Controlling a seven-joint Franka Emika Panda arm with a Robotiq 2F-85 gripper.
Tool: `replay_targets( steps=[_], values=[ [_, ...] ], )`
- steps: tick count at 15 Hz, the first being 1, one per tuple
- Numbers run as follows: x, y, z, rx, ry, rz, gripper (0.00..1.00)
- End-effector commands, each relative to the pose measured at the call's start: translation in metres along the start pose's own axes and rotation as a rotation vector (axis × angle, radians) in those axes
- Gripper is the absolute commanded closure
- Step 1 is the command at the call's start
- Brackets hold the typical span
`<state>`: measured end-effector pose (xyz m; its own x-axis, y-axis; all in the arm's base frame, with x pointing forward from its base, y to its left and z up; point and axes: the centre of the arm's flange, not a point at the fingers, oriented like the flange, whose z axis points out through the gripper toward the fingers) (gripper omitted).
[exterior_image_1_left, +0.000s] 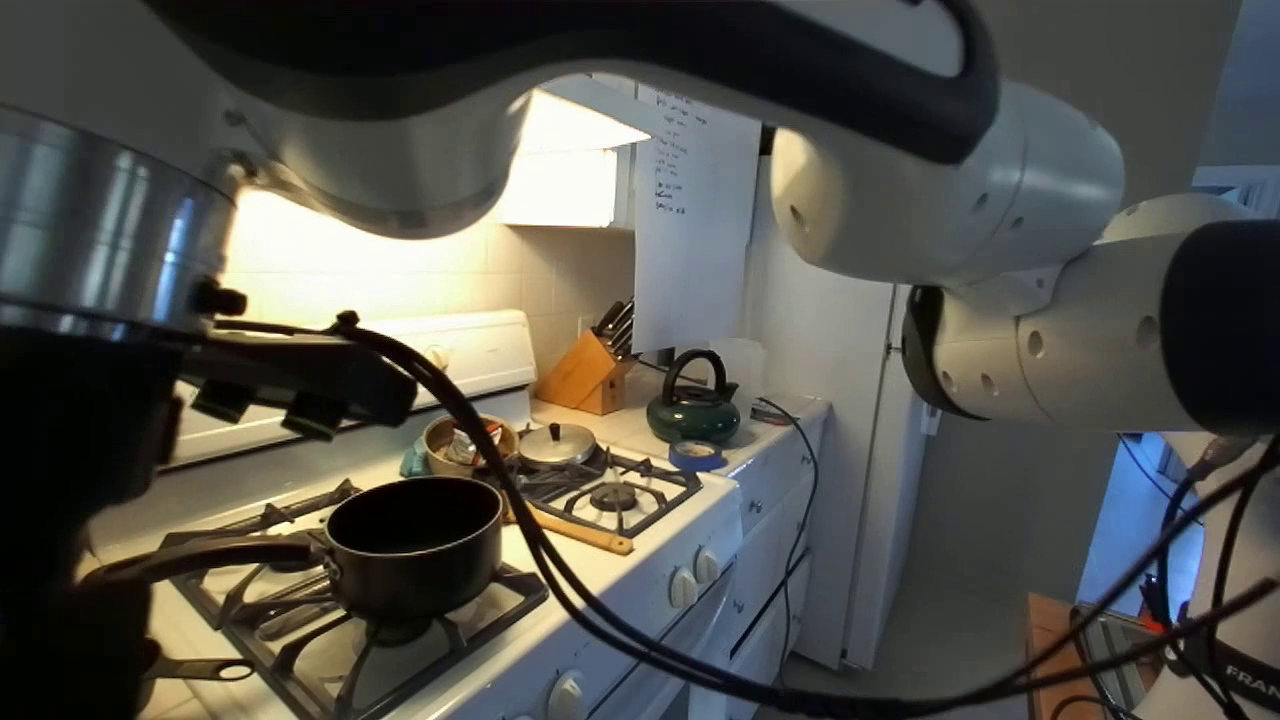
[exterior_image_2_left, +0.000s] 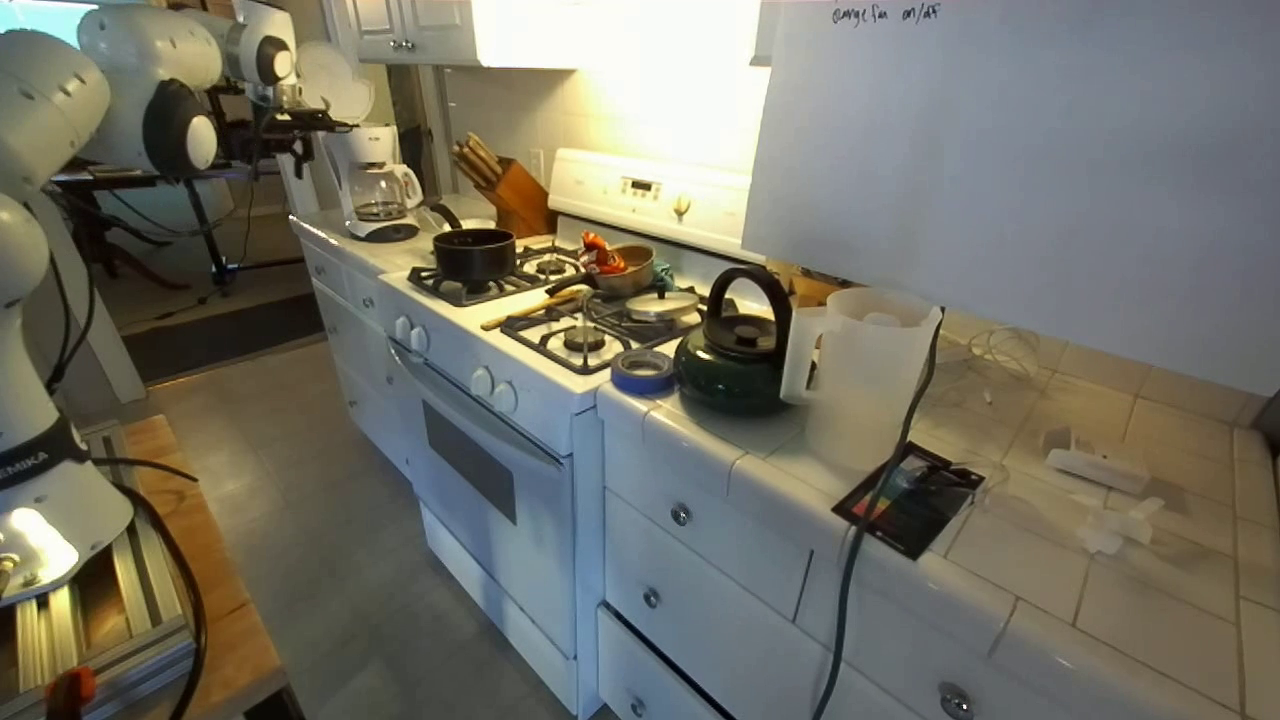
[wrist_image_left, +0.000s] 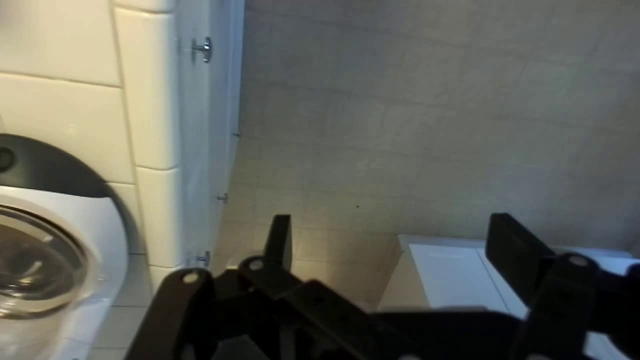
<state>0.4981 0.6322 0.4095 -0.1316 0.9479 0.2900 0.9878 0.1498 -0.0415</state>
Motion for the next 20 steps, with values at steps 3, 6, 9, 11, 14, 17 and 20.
replay_targets(
  steps=[3,6,9,11,14,17,20],
  values=[
    [0.023,-0.064,0.012,-0.032,-0.168,0.133,0.00],
    [0.016,-0.054,0.008,-0.098,-0.221,0.271,0.00],
    [0.009,-0.050,-0.003,-0.138,-0.266,0.420,0.00],
    [0.003,-0.057,-0.011,-0.144,-0.292,0.527,0.00],
    [-0.007,-0.078,-0.025,-0.147,-0.328,0.689,0.00],
    [-0.022,-0.094,-0.038,-0.143,-0.369,0.852,0.00],
    [-0.032,-0.109,-0.050,-0.145,-0.409,1.016,0.00]
  ],
)
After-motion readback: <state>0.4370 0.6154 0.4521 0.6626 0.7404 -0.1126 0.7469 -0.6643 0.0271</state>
